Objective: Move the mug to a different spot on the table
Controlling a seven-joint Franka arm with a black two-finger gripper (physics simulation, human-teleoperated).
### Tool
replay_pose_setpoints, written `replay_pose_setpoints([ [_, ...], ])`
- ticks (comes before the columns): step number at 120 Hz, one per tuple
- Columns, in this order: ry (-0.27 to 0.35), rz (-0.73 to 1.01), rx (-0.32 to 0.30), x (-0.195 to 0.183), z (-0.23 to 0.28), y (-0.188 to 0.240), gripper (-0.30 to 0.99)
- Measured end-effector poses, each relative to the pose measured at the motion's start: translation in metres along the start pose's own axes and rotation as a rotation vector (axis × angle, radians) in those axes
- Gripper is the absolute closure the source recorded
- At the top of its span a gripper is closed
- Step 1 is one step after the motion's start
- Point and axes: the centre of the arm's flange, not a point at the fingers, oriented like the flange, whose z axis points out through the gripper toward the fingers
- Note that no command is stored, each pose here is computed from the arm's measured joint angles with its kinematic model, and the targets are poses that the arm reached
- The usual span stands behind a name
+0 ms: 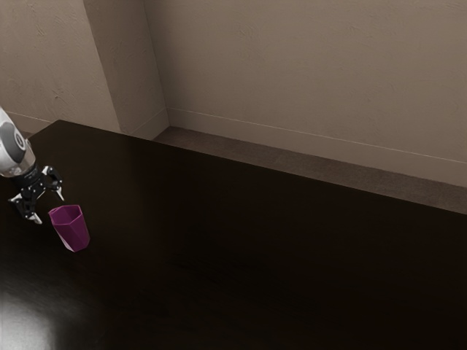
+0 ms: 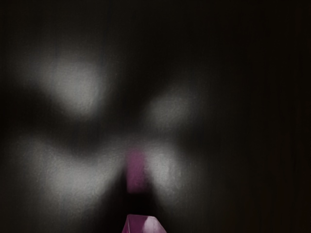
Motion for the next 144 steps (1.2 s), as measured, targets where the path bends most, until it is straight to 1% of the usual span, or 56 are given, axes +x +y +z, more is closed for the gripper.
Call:
replay_pose_setpoints([
  [16, 0.007, -0.012, -0.009, -0.001, 0.006, 0.003, 0.04],
  [44, 0.002, -0.016, -0.001, -0.008, 0.023, 0.009, 0.01],
  [74, 0.001, -0.018, 0.009, -0.006, 0.033, 0.008, 0.0],
  [98, -0.017, -0.015, -0.005, -0.006, 0.037, 0.007, 0.01],
  [111, -0.026, -0.004, -0.011, -0.006, 0.038, 0.006, 0.1],
  [124, -0.029, 0.01, -0.015, -0.006, 0.038, 0.006, 0.26],
  [138, -0.031, 0.027, -0.018, -0.006, 0.037, 0.006, 0.47],
  [144, -0.032, 0.035, -0.017, -0.006, 0.037, 0.006, 0.51],
])
